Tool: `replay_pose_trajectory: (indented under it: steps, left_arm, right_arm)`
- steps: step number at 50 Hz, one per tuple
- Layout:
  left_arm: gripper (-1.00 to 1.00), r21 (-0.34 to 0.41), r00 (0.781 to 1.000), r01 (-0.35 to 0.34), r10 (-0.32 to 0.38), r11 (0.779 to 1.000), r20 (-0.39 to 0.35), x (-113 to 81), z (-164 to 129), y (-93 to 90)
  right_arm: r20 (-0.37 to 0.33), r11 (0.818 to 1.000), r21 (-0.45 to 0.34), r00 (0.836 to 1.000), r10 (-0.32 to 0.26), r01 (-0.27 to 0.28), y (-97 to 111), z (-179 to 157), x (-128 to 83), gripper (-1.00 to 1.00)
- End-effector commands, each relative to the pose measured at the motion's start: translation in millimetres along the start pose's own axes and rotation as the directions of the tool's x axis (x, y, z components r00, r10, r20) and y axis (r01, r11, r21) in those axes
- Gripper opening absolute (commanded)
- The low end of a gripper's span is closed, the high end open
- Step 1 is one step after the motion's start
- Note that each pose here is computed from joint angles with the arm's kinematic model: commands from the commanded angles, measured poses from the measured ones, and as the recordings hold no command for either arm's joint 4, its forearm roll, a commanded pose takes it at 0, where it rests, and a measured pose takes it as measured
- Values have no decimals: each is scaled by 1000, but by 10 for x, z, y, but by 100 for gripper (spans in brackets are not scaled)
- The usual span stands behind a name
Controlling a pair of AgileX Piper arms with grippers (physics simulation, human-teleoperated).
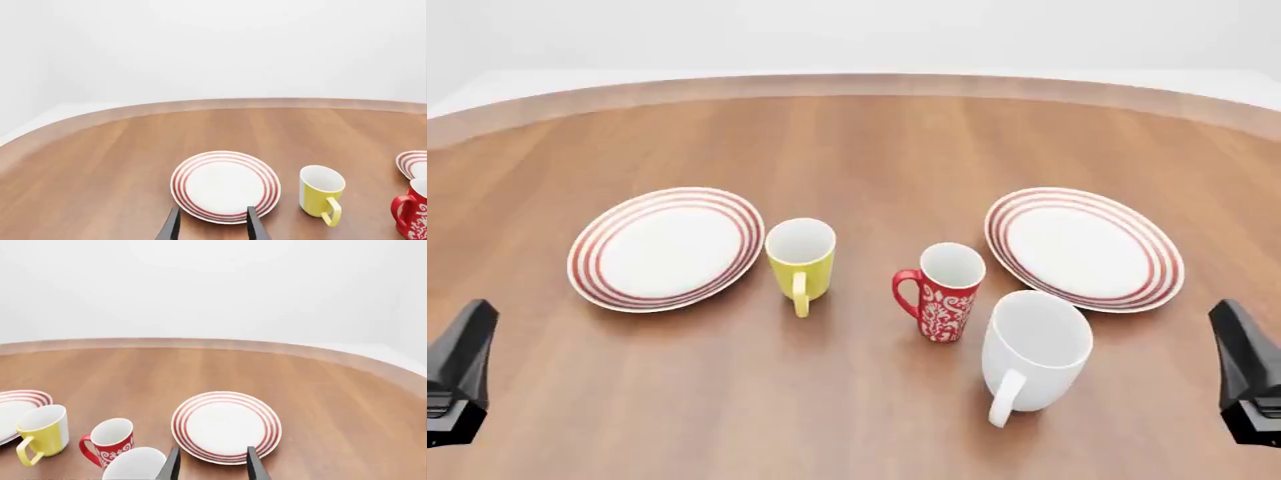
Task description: Put the red mug on the left plate.
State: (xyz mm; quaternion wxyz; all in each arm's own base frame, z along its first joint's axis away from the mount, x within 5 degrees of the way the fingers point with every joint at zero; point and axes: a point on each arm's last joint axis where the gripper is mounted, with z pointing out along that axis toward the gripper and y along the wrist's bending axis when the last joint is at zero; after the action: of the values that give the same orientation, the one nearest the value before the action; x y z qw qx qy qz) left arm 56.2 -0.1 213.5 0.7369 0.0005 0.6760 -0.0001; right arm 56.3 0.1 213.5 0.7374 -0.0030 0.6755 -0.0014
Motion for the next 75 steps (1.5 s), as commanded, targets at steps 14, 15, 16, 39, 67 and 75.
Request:
replay_pose_trajectory:
  steps: [14,15,16,39,67,75]
  left_arm:
    - [100,0,1000,-4,4,1000,1,-13,0,0]
    - [100,0,1000,-4,4,1000,1,-13,0,0]
    - [100,5,1000,-7,6,1000,1,-17,12,-3]
    - [100,165,993,-112,117,980,-21,-204,115,-108]
    - [100,323,981,-190,193,927,22,-514,480,-338]
    - [100,350,974,-216,225,912,14,-581,672,-433]
  right_arm:
    - [1,1000,-3,1000,-22,22,2,1,-2,100]
    - [1,1000,-3,1000,-22,22,2,1,-2,100]
    - [1,1000,-3,1000,-22,22,2,1,-3,100]
    - [-8,999,-5,999,-35,35,3,18,2,100]
    - [24,997,-22,997,-68,68,13,-2,-20,100]
    - [38,996,-31,995,-88,89,19,-2,-31,100]
